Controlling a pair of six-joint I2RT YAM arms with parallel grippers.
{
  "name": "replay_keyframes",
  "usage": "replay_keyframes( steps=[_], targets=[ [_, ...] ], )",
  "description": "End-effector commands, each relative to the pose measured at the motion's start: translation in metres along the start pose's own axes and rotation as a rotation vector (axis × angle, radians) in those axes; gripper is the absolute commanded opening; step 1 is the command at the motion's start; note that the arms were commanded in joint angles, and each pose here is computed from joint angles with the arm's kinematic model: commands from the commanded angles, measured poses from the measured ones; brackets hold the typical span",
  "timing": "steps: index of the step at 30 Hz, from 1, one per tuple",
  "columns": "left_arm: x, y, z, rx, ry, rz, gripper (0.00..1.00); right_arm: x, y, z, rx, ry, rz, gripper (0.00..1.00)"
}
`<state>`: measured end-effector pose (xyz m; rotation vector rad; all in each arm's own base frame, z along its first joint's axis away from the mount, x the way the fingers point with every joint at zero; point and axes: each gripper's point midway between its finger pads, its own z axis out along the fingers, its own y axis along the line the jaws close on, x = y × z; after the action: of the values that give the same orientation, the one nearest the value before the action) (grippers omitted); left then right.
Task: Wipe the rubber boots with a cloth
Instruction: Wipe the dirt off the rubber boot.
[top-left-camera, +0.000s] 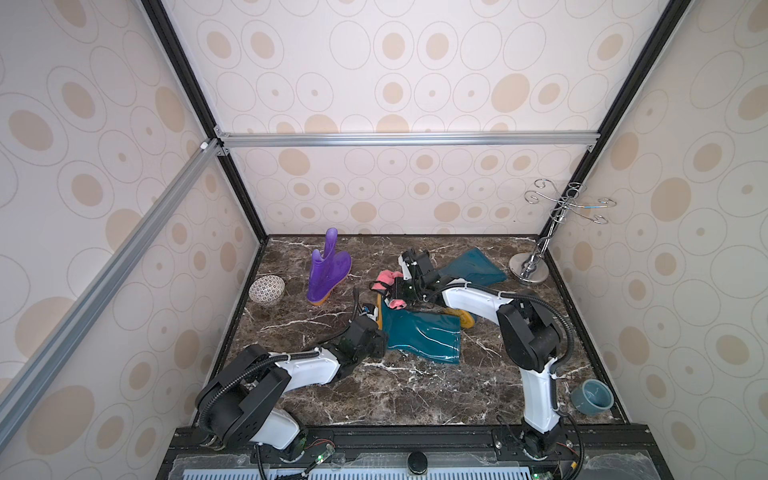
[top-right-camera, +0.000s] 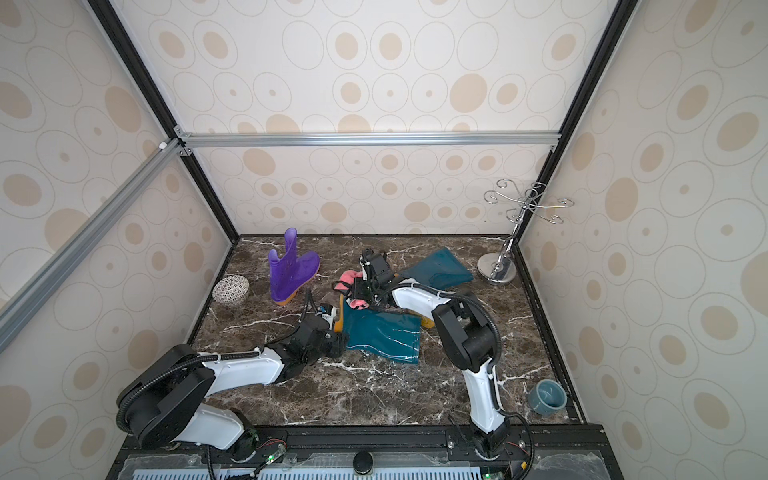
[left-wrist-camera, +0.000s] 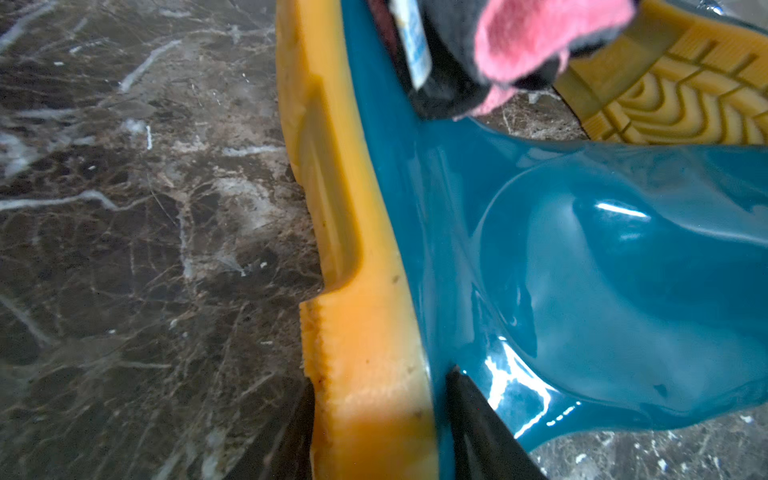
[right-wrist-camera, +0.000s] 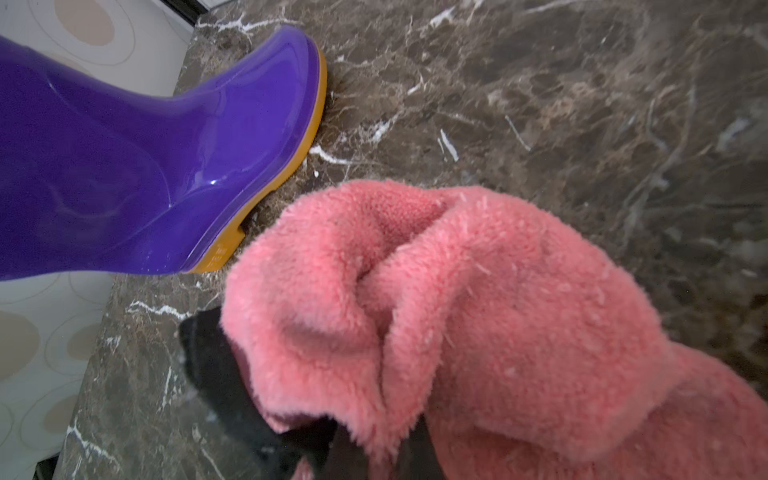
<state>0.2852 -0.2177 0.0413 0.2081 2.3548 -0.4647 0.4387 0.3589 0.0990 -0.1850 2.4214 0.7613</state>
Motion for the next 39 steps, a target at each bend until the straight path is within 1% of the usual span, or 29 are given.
replay_keyframes(
  steps=[1,3,4,6,10,13,15,18,20,24,26,27,28,30,31,33,35,39],
  targets=[
    [0.059,0.019,0.000,-0.056,0.212,0.045,0.52,-0.008,-0.005,0.016,0.020,-0.038,-0.039,0.00],
    [0.057,0.019,0.000,-0.060,0.210,0.047,0.53,0.010,-0.003,0.022,0.011,0.059,-0.052,0.00],
    [0.057,0.019,-0.001,-0.061,0.210,0.049,0.53,0.019,-0.001,0.021,0.008,0.078,-0.059,0.00],
    [0.053,0.019,-0.003,-0.064,0.200,0.050,0.53,0.033,0.012,0.012,-0.033,0.062,-0.081,0.00],
    [0.053,0.022,-0.004,-0.081,0.198,0.056,0.53,0.062,0.039,-0.021,-0.082,0.068,-0.114,0.00],
    [0.056,0.022,-0.004,-0.075,0.203,0.045,0.54,0.077,0.038,-0.046,-0.107,0.046,-0.060,0.00],
    [0.058,0.024,-0.005,-0.079,0.200,0.044,0.53,0.087,0.035,-0.057,-0.121,0.042,-0.028,0.00],
    [0.058,0.025,-0.004,-0.087,0.202,0.050,0.54,0.108,0.035,-0.067,-0.130,0.120,-0.030,0.00],
    [0.057,0.025,-0.004,-0.090,0.203,0.054,0.54,0.112,0.034,-0.078,-0.135,0.122,-0.025,0.00],
    [0.054,0.025,-0.005,-0.092,0.196,0.055,0.54,0.103,0.045,-0.105,-0.159,0.093,-0.037,0.00],
    [0.053,0.025,-0.005,-0.093,0.192,0.055,0.54,0.100,0.046,-0.102,-0.165,0.076,-0.048,0.00],
    [0.053,0.024,-0.005,-0.091,0.191,0.056,0.54,0.098,0.048,-0.097,-0.169,0.080,-0.050,0.00],
    [0.054,0.025,-0.004,-0.092,0.197,0.056,0.54,0.101,0.049,-0.091,-0.173,0.110,-0.059,0.00],
    [0.055,0.024,-0.003,-0.092,0.205,0.059,0.54,0.107,0.045,-0.078,-0.143,0.157,-0.074,0.00],
    [0.056,0.025,-0.002,-0.094,0.209,0.058,0.54,0.111,0.036,-0.073,-0.109,0.170,-0.054,0.00],
    [0.055,0.025,-0.003,-0.094,0.203,0.059,0.54,0.120,0.017,-0.073,-0.052,0.159,-0.024,0.00],
    [0.054,0.026,-0.005,-0.098,0.196,0.057,0.55,0.128,-0.008,-0.082,0.032,0.119,0.012,0.00],
    [0.053,0.026,-0.008,-0.099,0.186,0.060,0.55,0.147,-0.051,-0.111,0.181,0.092,0.042,0.00]
  ],
)
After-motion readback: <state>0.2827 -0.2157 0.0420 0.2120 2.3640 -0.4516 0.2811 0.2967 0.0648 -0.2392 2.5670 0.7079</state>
